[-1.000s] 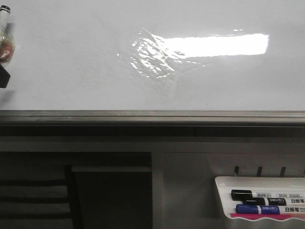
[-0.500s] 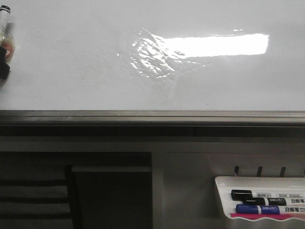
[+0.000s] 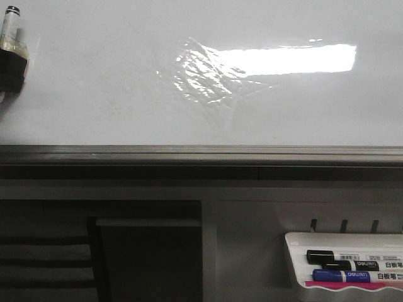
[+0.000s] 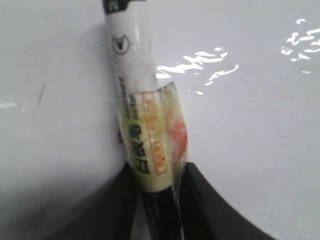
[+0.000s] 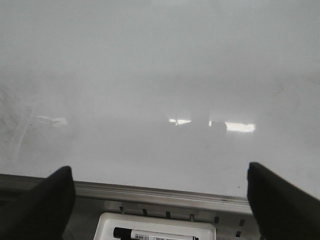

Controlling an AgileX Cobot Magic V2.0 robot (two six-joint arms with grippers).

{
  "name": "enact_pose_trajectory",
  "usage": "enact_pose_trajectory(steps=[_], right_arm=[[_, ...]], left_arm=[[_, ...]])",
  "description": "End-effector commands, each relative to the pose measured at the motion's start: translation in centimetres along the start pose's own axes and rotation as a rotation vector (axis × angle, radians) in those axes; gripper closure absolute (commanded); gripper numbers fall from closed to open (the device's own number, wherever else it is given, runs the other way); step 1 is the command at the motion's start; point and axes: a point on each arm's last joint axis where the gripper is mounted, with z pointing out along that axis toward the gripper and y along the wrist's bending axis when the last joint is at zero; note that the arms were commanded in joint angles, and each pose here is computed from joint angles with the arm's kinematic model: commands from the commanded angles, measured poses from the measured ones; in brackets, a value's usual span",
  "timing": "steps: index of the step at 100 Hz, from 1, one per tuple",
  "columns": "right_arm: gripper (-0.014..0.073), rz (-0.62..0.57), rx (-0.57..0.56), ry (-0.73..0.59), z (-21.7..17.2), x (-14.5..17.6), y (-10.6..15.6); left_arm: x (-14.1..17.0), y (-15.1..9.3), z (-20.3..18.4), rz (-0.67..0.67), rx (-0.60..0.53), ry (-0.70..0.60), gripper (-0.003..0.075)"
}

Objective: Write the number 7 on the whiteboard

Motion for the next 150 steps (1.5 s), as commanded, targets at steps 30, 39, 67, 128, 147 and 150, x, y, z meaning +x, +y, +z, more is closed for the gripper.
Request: enact_pose_trajectory(steps=[30,39,67,128,147,150], right_arm=[[-0.0029,-0.001,0.008,-0.092,-0.3,-1.7,-0.1],[-0.0029,-0.002,0.007,-0.075,-0.4,-1.8,0.0],[-0.0029,-0.024,-0.001,-0.039,-2.0,-3.6,0.1],[-0.0019,-0.354,-0.616,0.255,2.6,-6.3,4.8],[-0.0018,-0.507,-0.833,0.177,4.5,-6.2,6.9],[-0.0011,-0.513,-0.85,0.177,4.8,-6.3,7.2]], left_arm=[[-2.0,-0.1,-1.0,0.008,0.001,-0.089,0.0741],[-2.2,-0.2,-1.9,0.017,0.022,0.005,0.0741],[-3.2,-2.2,-5.0,0.213,0.187,0.407,0.0741],[-5.7,-14.7,-10.2,0.815,0.665,0.149,0.0741],[-5.4,-16.2,-11.2,0.901,0.722,0.107,0.0741],[-5.4,-16.2,-11.2,0.901,0.723,0.104,0.0741]])
